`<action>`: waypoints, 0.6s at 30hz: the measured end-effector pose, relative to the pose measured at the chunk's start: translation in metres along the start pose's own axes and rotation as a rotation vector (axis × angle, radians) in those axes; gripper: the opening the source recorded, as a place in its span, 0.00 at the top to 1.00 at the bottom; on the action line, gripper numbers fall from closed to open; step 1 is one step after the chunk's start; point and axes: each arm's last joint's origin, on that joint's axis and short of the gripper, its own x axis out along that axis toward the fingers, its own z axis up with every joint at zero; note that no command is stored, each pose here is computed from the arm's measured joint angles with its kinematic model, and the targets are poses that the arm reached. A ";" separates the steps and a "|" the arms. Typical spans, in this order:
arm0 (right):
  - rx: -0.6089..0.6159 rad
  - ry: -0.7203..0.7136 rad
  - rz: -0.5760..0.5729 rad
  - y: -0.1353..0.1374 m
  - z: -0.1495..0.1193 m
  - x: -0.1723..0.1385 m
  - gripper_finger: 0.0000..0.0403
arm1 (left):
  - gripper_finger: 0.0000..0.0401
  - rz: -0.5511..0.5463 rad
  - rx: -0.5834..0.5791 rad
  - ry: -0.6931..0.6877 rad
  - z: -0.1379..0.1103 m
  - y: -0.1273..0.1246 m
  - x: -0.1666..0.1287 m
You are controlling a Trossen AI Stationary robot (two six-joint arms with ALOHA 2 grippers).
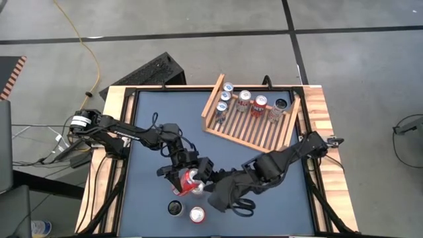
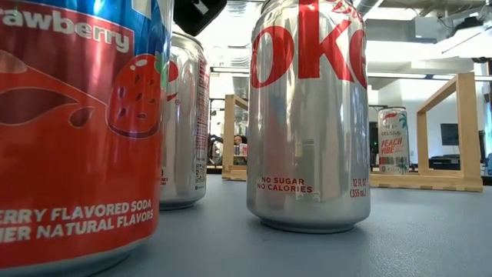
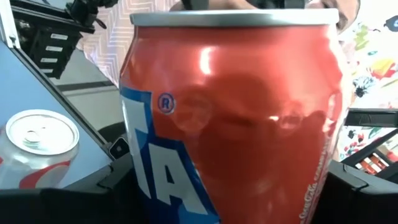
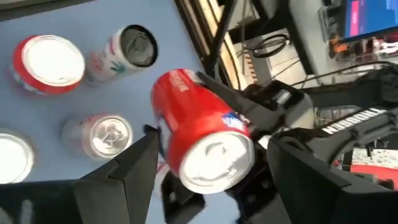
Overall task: Place canned beverage on shelf
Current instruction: Put the top red soda can aligned with the other red soda can on the shelf
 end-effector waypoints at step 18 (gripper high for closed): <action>-0.076 -0.057 0.048 -0.005 -0.007 0.023 0.27 | 0.27 -0.007 -0.029 0.019 -0.004 -0.002 0.007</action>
